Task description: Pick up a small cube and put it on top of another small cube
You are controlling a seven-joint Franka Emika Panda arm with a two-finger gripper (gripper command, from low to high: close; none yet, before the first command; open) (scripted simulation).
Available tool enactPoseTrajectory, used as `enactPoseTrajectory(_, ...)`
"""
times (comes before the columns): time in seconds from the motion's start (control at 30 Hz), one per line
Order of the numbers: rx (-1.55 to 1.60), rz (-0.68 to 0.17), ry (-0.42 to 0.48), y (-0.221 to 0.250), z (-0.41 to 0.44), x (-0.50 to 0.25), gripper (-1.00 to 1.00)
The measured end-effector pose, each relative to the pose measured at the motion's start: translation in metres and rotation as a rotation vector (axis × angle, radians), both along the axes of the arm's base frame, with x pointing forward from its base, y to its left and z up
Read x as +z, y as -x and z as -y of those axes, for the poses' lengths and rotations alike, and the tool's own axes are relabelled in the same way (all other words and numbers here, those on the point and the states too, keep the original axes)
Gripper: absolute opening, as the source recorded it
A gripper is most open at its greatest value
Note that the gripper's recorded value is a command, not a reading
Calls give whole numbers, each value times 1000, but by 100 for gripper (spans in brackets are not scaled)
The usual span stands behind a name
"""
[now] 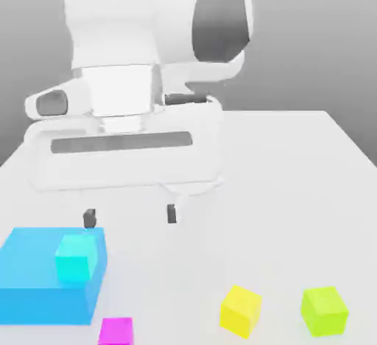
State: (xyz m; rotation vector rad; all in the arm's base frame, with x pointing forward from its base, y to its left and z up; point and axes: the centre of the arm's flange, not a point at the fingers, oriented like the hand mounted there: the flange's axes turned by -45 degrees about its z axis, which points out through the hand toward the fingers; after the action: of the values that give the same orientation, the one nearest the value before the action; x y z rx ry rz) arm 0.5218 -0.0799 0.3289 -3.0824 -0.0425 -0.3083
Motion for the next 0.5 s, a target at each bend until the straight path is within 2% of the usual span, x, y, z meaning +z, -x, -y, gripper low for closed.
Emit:
enactPoseTrajectory(0.23,11,-175,41,17,25,-123,0)
enactPoseTrajectory(0.37,13,-196,49,20,29,-181,0)
enactPoseTrajectory(0.4,13,-197,48,20,29,-194,-100)
enactPoseTrajectory(0.5,13,-198,48,20,29,-194,-100)
